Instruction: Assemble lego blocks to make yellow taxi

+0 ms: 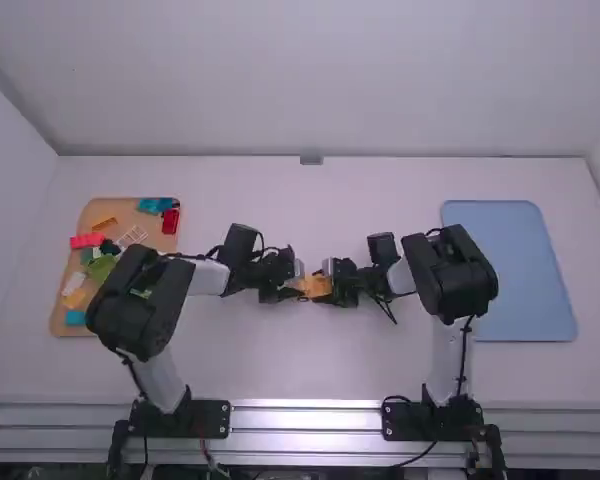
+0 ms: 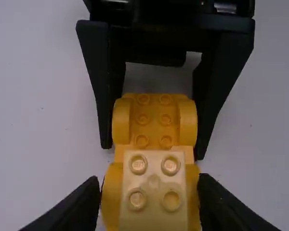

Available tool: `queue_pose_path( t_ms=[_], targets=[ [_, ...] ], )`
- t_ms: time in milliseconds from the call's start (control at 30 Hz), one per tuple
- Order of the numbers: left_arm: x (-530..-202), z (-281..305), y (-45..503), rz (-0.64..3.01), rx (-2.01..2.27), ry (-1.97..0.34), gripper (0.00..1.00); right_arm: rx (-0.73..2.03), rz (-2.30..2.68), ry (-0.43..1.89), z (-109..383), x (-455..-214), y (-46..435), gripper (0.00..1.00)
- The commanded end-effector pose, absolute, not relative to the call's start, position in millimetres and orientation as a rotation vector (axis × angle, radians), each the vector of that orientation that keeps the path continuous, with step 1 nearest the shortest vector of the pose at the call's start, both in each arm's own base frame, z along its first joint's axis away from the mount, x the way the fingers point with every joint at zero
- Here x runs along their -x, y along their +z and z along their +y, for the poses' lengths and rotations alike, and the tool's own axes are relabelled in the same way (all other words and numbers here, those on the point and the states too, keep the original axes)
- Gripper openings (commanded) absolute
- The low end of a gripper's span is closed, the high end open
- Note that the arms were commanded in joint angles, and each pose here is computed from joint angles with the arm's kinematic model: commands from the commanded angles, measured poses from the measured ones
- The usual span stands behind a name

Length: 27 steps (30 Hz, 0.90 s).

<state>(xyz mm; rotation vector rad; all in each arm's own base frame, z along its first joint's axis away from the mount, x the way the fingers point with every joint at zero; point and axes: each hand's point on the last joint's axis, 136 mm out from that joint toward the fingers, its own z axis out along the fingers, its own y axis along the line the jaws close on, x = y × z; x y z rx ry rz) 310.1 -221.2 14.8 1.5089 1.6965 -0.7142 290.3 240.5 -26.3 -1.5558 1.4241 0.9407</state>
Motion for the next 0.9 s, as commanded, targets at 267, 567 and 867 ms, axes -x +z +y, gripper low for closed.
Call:
queue_pose_path(
  t_ms=[267,567,867],
  targets=[
    [-309,-217,56,1.677,-1.428,-0.816,0.43,1.560,1.432,0.965,241,-285,-32,0.50],
    [-301,-212,38,1.772,-1.433,-0.759,0.02,1.561,1.430,0.963,241,-285,-32,0.50],
    [-295,-218,16,1.797,-1.426,-0.796,0.02,1.560,1.429,0.962,241,-286,-32,0.50]
  ],
)
